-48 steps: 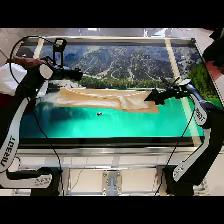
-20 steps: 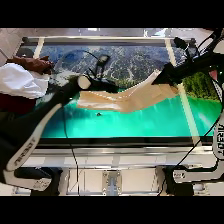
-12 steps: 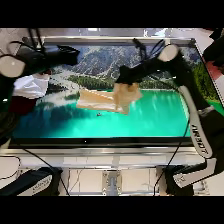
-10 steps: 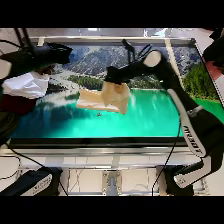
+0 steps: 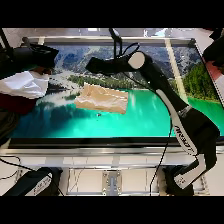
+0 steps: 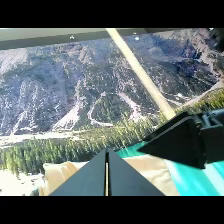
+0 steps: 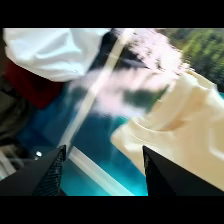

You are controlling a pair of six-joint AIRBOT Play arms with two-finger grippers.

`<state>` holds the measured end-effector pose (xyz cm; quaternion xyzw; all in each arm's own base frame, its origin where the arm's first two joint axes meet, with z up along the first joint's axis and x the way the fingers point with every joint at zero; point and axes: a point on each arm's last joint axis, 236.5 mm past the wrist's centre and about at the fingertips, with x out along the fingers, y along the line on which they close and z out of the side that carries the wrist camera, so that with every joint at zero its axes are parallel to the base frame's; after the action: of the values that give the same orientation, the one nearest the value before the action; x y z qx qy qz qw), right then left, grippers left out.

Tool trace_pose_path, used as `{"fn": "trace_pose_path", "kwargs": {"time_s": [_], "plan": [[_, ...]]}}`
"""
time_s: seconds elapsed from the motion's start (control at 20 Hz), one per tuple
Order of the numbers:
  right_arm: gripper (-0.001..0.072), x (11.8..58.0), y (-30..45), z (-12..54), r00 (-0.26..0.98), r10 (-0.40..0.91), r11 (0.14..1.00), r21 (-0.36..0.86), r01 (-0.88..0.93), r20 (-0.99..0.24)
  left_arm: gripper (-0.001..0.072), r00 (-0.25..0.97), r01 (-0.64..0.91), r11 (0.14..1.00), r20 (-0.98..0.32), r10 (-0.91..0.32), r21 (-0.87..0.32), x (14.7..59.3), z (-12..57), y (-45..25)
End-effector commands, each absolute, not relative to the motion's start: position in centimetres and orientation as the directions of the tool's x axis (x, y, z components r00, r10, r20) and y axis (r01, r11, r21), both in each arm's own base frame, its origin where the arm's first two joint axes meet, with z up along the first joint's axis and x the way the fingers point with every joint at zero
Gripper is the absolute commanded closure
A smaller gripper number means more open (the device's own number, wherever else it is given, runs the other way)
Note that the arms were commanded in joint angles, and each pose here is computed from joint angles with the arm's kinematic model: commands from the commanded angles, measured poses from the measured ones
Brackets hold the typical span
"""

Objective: Fold the shirts.

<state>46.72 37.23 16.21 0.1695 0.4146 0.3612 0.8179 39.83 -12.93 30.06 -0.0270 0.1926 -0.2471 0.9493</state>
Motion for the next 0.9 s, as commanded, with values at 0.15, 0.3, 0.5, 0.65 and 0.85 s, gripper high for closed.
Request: {"fn": "trace_pose_path", "kwargs": {"time_s": [0.15,0.3,0.5,0.65,0.85], "plan": [[0.0198,45.6,13.3,4.3,0.174,0.124,0.976,0.089,-0.198,-0.977,0.0696,0.8,0.456,0.878,-0.366,-0.475,-0.144,39.9,29.6,-12.8],[0.0307,44.7,11.7,-1.9,0.087,0.248,0.968,0.244,-0.055,-0.965,0.0696,0.79,0.451,0.879,-0.387,-0.475,-0.157,40.6,28.6,-12.8],[0.0195,44.6,17.7,-6.5,0.144,0.607,0.774,0.623,0.117,-0.781,0.0696,0.755,0.456,0.872,-0.443,-0.484,-0.176,41.0,26.5,-13.2],[0.0152,43.4,21.3,-8.3,0.093,0.743,0.644,0.746,0.17,-0.663,0.0696,0.734,0.463,0.867,-0.469,-0.492,-0.184,40.8,25.8,-13.3],[0.0156,43.7,25.4,-9.4,0.107,0.79,0.586,0.794,0.161,-0.604,0.0696,0.731,0.465,0.866,-0.471,-0.493,-0.185,40.7,25.7,-13.4]]}}
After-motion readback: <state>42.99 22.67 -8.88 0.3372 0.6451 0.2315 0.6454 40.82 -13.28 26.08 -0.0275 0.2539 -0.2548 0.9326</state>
